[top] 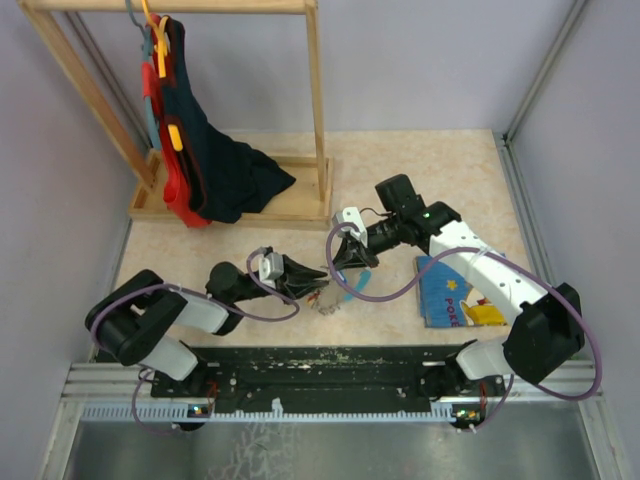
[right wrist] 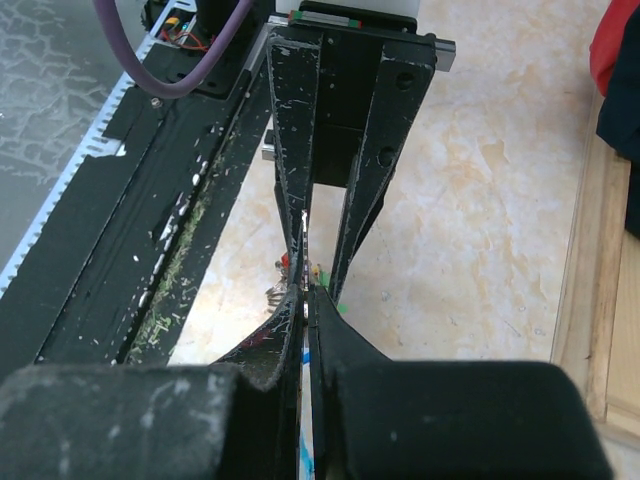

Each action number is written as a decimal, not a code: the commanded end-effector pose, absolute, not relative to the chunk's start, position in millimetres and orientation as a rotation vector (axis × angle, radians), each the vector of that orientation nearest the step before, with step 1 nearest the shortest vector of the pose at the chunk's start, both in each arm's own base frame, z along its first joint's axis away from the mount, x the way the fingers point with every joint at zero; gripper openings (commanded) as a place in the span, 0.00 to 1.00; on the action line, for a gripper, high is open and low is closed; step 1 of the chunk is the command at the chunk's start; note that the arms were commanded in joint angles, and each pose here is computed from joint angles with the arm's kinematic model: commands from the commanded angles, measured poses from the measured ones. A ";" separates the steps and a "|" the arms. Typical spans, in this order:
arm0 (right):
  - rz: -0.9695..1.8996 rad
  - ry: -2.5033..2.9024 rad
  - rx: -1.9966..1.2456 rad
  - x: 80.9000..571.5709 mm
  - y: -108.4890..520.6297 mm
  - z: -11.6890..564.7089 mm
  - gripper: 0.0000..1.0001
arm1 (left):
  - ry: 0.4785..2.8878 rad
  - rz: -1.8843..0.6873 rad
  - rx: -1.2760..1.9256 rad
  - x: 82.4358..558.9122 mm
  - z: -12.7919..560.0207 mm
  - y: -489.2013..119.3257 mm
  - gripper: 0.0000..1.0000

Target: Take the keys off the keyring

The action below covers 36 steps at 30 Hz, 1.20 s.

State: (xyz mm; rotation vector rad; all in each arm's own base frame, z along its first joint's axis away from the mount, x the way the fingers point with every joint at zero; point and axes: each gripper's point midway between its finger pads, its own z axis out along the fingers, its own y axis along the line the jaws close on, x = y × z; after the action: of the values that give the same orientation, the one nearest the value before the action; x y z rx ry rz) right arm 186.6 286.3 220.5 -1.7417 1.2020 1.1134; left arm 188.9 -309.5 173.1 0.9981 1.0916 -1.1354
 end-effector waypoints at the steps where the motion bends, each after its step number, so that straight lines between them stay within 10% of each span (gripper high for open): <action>1: 1.107 1.042 -1.722 185.2 291.0 257.2 0.00 | 0.929 -1.132 0.975 188.9 208.2 -309.0 0.29; 36: 1.130 1.015 -1.728 180.1 290.6 257.3 0.00 | 0.892 -1.284 0.976 183.9 231.4 -304.5 0.30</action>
State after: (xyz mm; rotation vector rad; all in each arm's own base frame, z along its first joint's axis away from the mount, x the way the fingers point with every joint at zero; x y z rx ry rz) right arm 184.2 287.0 222.4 -1.7458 1.1732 1.1262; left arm 195.5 -310.4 172.8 0.9584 1.2029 -1.3288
